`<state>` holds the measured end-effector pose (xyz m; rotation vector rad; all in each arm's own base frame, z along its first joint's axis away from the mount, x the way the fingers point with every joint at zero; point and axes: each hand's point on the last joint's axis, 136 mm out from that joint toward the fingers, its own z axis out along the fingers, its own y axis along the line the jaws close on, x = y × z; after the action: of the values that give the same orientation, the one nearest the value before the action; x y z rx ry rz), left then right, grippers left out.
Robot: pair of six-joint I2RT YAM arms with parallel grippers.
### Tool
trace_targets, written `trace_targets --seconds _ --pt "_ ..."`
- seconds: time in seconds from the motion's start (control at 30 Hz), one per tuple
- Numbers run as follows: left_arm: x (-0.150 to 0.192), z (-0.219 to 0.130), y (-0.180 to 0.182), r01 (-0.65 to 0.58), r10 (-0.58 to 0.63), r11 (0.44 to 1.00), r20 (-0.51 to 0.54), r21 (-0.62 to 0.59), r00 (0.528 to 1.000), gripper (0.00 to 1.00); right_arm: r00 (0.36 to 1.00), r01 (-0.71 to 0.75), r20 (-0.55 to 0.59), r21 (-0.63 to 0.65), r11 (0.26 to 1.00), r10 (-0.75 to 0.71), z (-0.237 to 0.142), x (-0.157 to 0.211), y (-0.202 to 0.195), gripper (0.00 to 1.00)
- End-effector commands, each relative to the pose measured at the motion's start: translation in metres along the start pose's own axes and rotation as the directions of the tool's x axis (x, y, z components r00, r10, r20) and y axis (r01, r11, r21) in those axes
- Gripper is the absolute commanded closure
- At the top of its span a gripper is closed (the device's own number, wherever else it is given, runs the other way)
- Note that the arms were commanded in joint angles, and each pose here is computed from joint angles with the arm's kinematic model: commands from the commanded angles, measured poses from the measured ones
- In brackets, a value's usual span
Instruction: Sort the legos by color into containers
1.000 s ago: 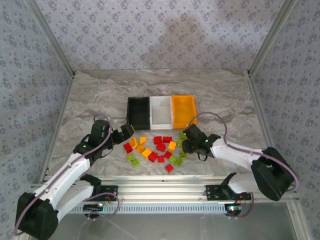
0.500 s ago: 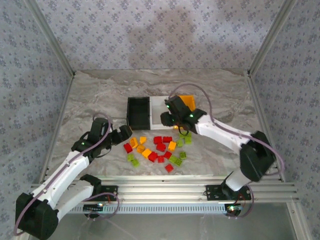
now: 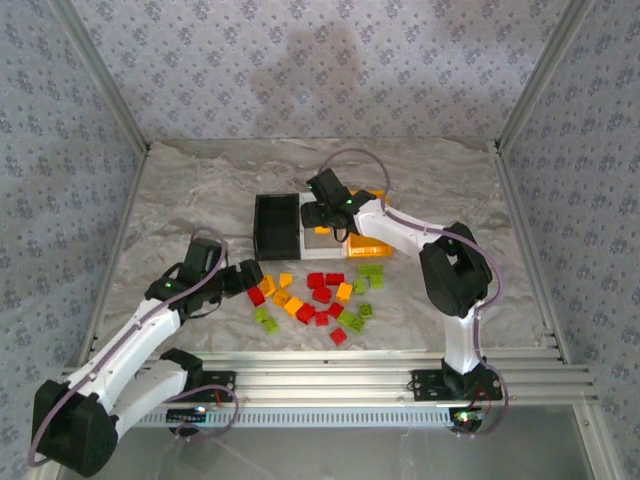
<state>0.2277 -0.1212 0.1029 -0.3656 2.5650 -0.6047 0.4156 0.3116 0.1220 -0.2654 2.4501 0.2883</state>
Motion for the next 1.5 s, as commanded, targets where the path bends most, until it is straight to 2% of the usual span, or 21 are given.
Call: trace_targets --seconds 0.0,0.3,0.53,0.7,0.9,1.0,1.2,1.3,1.47 --pt "0.006 0.006 -0.003 -0.043 0.043 0.999 -0.046 0.006 0.998 0.16 0.999 -0.017 0.048 -0.013 1.0 0.018 -0.014 -0.017 0.005 0.24" --pt "0.027 0.049 0.005 -0.058 0.052 0.998 -0.146 -0.037 0.988 0.28 0.995 -0.045 0.09 -0.053 0.998 0.05 -0.045 -0.003 0.001 0.23" --pt "0.042 0.069 0.023 -0.038 0.014 0.993 -0.211 -0.112 0.977 0.45 0.991 -0.068 0.108 -0.049 0.996 0.073 -0.06 0.007 -0.011 0.24" --pt "0.045 0.07 0.025 -0.027 0.002 0.993 -0.211 -0.117 0.978 0.59 0.988 -0.089 0.122 -0.046 0.995 0.094 -0.068 0.008 -0.019 0.24" --pt "0.037 0.051 0.018 -0.033 0.015 0.995 -0.18 -0.099 0.984 0.75 0.983 -0.11 0.141 -0.044 0.993 0.115 -0.079 0.009 -0.028 0.24" --pt "0.023 0.033 0.004 -0.038 0.028 0.997 -0.134 -0.068 0.991 0.76 0.983 -0.123 0.131 -0.038 0.992 0.127 -0.082 0.021 -0.036 0.24" --pt "-0.041 -0.002 -0.055 -0.067 0.067 0.997 0.027 0.032 0.997 0.76 0.978 -0.172 0.115 -0.048 0.984 0.177 -0.093 0.049 -0.048 0.24" --pt "-0.073 0.004 -0.087 -0.078 0.073 0.994 0.072 0.076 0.995 0.76 0.975 -0.191 0.107 -0.028 0.981 0.193 -0.098 0.067 -0.059 0.24" --pt "-0.112 0.045 -0.117 -0.099 0.094 0.993 0.084 0.059 0.992 0.77 0.973 -0.212 0.094 0.02 0.977 0.209 -0.109 0.092 -0.079 0.24"
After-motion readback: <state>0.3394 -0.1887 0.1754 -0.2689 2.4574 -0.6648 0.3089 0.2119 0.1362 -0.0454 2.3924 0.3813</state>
